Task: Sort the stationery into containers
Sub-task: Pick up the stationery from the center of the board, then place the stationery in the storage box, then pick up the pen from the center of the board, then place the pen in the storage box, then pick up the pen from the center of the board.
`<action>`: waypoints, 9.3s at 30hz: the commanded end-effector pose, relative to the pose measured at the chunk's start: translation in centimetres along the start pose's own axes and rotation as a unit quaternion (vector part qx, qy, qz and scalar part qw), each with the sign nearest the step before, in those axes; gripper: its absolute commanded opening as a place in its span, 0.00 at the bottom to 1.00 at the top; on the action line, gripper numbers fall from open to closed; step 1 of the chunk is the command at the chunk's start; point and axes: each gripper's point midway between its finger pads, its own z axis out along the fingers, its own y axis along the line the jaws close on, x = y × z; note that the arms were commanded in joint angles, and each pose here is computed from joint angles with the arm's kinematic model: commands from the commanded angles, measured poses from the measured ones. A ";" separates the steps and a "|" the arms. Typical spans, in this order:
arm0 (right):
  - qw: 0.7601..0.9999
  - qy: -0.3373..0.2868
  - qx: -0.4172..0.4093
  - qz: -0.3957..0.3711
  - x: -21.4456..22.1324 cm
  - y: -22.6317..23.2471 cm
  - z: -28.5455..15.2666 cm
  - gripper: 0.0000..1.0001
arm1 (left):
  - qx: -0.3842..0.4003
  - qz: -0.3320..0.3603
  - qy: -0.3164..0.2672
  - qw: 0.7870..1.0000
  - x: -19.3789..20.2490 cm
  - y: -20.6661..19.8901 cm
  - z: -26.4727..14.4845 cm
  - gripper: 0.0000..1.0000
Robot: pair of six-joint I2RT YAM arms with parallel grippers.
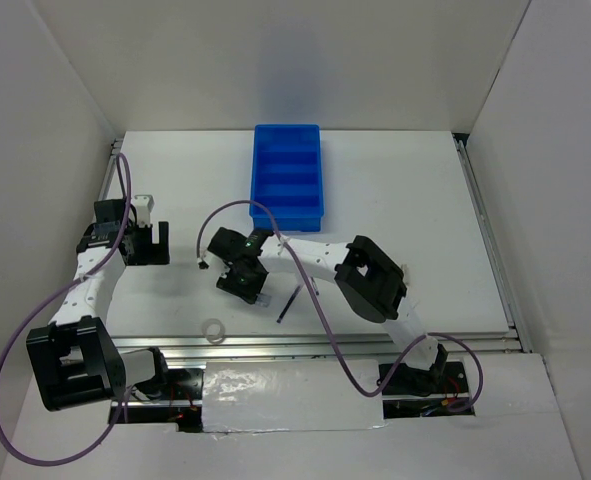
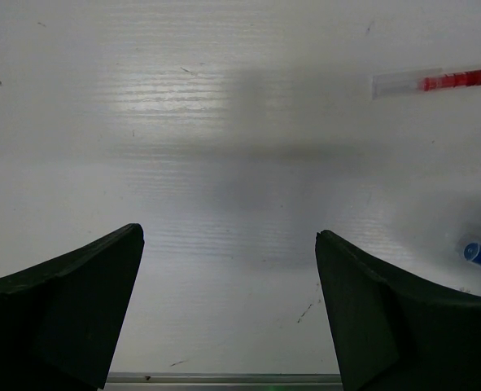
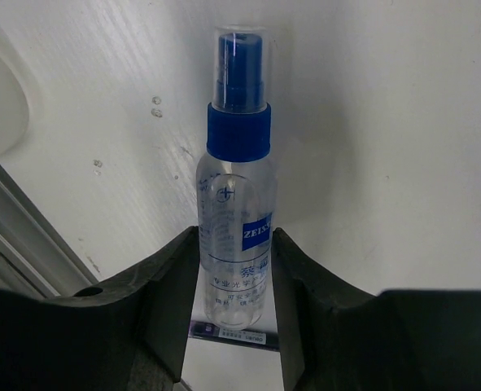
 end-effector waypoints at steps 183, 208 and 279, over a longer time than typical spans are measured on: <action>0.893 -0.307 0.160 0.288 18.2 -23.2 -26.5 0.95 | 0.145 0.597 -0.338 0.713 -30.6 -34.3 12.4 0.00; 0.894 -0.306 0.134 0.298 18.3 -23.6 -25.6 0.96 | 0.152 0.614 -0.321 0.705 -29.2 -34.8 15.6 0.39; 0.865 -0.334 0.144 0.347 20.6 -21.5 -26.6 0.97 | 0.345 0.469 0.118 0.804 0.8 -43.8 3.8 0.16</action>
